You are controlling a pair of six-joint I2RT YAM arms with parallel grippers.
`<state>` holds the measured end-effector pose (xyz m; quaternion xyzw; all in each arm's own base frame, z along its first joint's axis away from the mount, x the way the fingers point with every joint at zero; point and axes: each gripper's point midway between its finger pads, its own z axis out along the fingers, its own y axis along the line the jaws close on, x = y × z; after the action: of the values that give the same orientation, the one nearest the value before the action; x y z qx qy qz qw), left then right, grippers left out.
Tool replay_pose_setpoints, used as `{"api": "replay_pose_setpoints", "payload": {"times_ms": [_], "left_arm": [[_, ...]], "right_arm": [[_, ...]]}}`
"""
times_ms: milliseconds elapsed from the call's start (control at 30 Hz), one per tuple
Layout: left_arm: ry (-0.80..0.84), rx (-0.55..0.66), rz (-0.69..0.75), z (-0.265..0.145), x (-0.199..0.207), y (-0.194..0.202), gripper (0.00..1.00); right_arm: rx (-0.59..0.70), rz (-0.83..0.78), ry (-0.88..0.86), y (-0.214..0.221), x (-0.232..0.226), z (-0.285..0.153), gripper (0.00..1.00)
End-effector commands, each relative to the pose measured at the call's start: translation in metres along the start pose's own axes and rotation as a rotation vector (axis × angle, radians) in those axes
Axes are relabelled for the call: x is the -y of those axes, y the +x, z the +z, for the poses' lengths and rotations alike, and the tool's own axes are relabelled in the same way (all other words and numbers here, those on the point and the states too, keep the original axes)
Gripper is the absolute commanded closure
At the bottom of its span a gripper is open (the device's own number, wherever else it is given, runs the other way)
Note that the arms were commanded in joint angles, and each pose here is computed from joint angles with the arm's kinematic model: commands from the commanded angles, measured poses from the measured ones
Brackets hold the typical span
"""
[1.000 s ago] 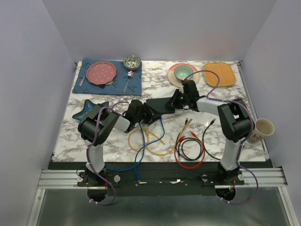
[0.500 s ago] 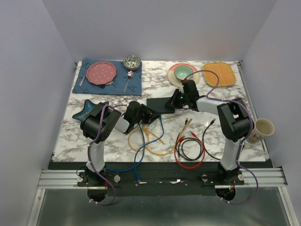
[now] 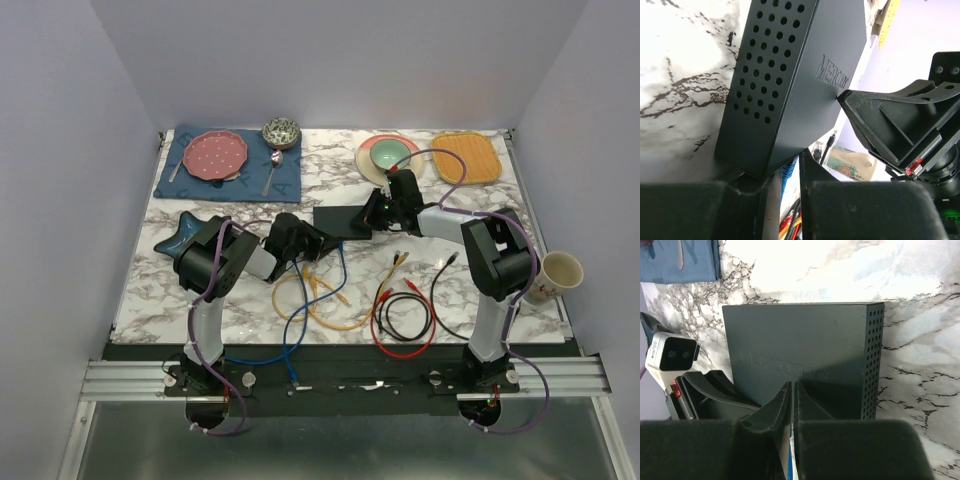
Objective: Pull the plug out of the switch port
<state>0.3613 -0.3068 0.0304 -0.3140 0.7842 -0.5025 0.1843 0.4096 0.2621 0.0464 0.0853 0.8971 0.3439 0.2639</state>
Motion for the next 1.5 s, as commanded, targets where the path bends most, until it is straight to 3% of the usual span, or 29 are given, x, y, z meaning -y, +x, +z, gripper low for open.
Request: {"api": "replay_pose_setpoints", "payload": {"times_ms": [0, 300, 733, 1167, 1467], "left_arm": [[-0.169, 0.044, -0.036, 0.003, -0.057, -0.008, 0.88], [-0.160, 0.044, -0.043, 0.002, -0.057, -0.010, 1.00], [-0.157, 0.036, -0.040, -0.002, -0.058, -0.009, 1.00], [-0.234, -0.059, 0.004, -0.031, -0.085, 0.018, 1.00], [-0.198, -0.087, 0.129, -0.039, -0.061, 0.021, 1.00]], "right_arm": [[-0.073, 0.023, 0.092, 0.026, 0.031, 0.008, 0.86], [-0.056, -0.019, 0.030, 0.043, 0.006, -0.014, 0.86], [-0.137, 0.001, 0.061, 0.071, 0.017, -0.004, 0.86], [-0.107, 0.010, 0.066, 0.046, 0.005, 0.015, 0.86], [-0.083, -0.024, 0.073, 0.044, 0.005, 0.005, 0.86]]}}
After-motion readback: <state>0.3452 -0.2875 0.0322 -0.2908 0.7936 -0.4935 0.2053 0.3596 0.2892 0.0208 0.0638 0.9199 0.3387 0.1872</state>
